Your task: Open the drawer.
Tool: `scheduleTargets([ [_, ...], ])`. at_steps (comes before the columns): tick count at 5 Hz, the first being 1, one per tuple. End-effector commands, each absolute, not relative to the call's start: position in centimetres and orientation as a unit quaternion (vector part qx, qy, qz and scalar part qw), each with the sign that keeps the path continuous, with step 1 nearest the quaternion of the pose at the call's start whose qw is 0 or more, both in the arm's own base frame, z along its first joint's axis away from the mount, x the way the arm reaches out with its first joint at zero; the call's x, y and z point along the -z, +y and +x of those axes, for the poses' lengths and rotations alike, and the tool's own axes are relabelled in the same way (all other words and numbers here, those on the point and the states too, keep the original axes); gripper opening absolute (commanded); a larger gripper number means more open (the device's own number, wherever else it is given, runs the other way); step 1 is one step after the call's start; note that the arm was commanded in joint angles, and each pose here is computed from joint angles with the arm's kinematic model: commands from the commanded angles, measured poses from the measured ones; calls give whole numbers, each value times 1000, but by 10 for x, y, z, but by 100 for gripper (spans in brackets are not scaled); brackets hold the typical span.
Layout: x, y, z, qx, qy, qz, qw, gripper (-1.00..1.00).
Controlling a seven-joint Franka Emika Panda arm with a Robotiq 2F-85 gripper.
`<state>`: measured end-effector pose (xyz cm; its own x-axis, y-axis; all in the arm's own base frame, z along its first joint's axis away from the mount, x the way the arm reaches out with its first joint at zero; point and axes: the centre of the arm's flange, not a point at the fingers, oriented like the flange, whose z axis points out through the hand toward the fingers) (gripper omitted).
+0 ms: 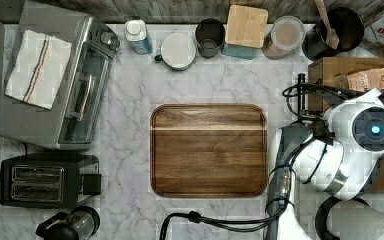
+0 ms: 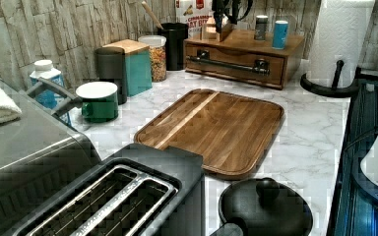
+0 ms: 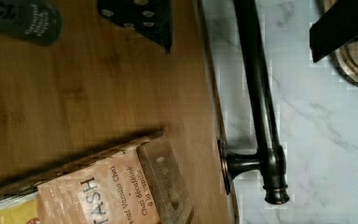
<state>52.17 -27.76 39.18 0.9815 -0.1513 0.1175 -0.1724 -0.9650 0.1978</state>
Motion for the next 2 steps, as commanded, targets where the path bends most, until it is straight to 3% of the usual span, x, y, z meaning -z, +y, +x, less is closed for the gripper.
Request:
scheduleTargets([
  [1, -359, -223, 537, -46, 23, 991, 122, 100],
  [2, -346, -235, 531, -53, 1, 991, 127, 100],
])
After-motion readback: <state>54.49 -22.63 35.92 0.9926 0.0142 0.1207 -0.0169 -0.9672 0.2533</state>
